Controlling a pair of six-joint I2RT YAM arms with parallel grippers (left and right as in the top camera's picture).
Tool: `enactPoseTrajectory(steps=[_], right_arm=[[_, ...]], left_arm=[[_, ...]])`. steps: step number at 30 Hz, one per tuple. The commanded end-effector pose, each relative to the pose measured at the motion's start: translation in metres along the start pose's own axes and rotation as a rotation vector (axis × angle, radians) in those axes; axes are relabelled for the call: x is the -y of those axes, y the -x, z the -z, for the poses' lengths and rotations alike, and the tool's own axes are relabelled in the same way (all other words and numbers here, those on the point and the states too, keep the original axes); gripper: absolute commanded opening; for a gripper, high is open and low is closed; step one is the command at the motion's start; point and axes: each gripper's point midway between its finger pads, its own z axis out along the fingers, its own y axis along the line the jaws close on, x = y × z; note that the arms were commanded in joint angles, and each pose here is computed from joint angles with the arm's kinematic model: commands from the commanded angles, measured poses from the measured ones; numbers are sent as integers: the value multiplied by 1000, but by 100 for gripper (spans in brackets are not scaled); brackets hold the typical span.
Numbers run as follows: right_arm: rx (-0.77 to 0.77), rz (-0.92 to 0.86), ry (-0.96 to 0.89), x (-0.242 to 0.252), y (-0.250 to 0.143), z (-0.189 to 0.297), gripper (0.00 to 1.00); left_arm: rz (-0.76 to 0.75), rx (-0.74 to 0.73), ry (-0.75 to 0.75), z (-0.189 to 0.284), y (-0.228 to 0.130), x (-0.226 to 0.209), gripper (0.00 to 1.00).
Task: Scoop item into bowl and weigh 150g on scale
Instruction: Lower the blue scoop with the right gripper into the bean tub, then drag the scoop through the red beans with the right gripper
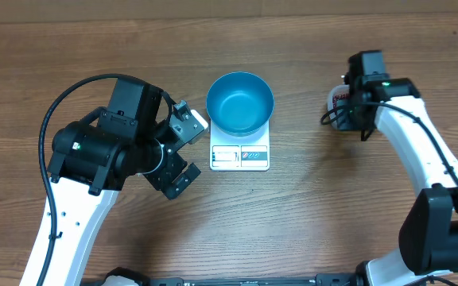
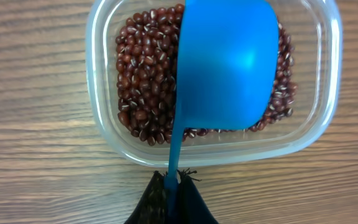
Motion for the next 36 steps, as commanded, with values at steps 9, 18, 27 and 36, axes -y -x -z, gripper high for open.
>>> enactPoseTrajectory(steps=[9,18,27,36], right_arm=[[-11,-227,463,-13,9,11,4],[-52,-402,526,10,3,13,4],[-74,-510,600,15,2,13,4],[-142,-526,605,10,-5,-8,4]], left_arm=[[-7,29,13,8,5,0,99],[-7,29,13,8,5,0,100],[-7,29,13,8,5,0,100],[-7,29,13,8,5,0,99]])
